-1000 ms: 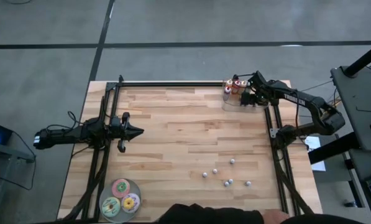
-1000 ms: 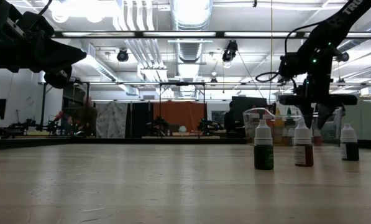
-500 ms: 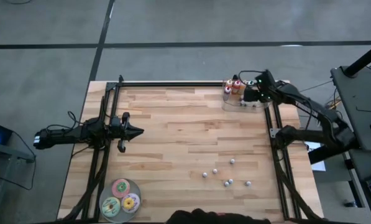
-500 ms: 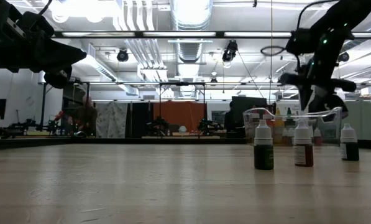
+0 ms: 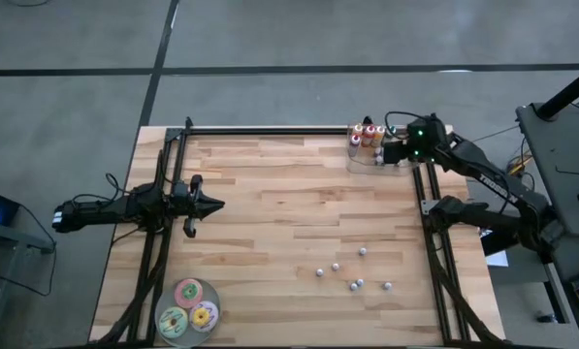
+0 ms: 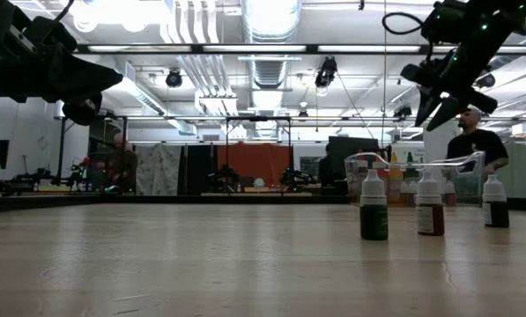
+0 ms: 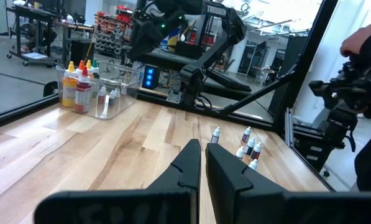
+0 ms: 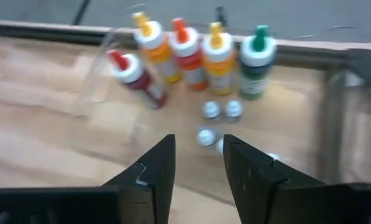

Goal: Pick & Place food coloring
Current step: Put the top small orange food coloring bottle into the bin

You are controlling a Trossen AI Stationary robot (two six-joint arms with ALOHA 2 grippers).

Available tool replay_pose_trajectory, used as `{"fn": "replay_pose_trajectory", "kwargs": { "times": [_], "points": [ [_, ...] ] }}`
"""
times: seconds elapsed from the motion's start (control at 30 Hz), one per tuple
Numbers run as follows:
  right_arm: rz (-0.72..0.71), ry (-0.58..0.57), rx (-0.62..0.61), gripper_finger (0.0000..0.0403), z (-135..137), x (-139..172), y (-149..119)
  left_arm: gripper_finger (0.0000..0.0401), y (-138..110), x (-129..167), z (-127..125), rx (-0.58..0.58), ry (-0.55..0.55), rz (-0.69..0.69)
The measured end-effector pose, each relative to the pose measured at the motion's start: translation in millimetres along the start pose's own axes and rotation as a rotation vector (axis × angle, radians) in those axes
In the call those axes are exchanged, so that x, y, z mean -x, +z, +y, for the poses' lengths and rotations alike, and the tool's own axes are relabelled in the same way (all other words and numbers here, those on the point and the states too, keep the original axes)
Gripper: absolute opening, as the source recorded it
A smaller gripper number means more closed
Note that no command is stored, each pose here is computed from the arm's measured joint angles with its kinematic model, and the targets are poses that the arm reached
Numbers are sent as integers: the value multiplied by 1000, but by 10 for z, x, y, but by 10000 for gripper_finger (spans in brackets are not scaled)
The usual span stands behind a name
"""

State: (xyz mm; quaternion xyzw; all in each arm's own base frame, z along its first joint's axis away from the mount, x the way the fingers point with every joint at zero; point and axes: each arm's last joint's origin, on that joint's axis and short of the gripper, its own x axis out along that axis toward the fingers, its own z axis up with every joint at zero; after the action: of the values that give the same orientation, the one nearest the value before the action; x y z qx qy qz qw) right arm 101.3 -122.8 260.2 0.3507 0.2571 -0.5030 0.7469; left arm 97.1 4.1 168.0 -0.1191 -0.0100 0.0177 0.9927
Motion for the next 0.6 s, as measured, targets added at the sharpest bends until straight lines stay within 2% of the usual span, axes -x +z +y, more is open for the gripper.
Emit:
{"fn": "replay_pose_trajectory", "kwargs": {
  "times": [0.6],
  "points": [
    [70,384,343,162,414,110,-156,0,0,0,0,0,0,0]
  ]
}}
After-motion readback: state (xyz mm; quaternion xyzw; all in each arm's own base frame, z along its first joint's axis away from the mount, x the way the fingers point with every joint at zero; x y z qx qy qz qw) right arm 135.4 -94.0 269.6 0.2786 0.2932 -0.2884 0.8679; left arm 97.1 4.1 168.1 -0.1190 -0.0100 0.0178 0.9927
